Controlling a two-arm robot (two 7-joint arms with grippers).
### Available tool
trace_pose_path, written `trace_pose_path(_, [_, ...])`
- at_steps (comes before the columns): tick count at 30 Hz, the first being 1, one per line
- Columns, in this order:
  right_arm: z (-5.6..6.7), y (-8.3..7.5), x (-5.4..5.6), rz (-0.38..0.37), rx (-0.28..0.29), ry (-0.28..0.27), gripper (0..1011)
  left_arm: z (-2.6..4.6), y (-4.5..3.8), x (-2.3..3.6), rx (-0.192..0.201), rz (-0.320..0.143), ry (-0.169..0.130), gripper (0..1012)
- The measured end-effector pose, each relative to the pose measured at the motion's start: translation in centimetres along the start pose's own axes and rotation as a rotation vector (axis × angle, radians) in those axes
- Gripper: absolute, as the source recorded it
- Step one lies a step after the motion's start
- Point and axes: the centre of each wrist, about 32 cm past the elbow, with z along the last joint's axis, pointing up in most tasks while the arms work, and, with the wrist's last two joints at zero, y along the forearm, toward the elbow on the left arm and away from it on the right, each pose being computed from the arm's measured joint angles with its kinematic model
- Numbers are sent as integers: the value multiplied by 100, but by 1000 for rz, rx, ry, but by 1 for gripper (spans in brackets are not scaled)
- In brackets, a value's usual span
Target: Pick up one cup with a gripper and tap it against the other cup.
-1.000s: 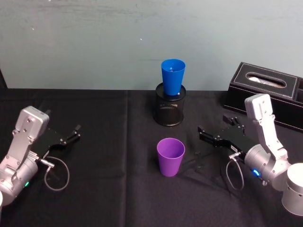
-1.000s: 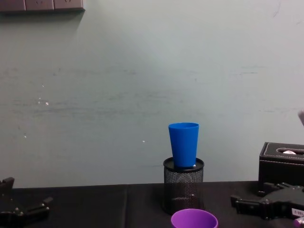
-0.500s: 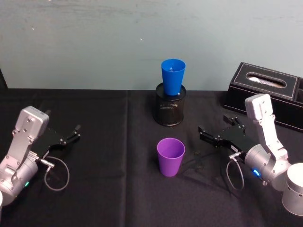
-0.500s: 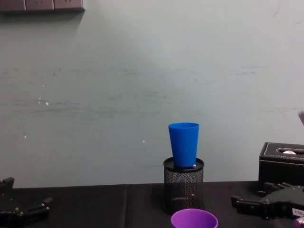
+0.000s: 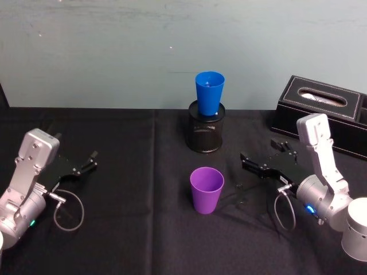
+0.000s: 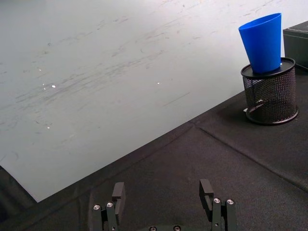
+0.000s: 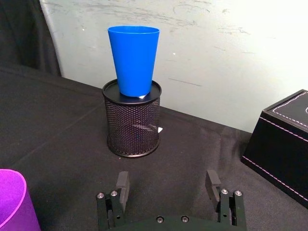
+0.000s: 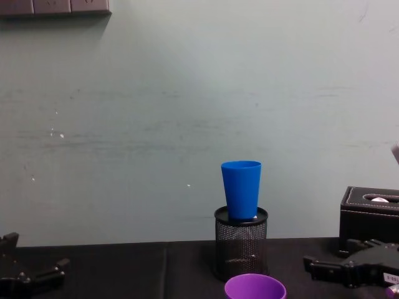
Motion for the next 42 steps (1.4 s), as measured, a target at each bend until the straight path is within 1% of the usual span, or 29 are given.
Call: trace_pose_path(42, [0,0,0,0,0,0,1004,0,0,0,0,0,0,1012])
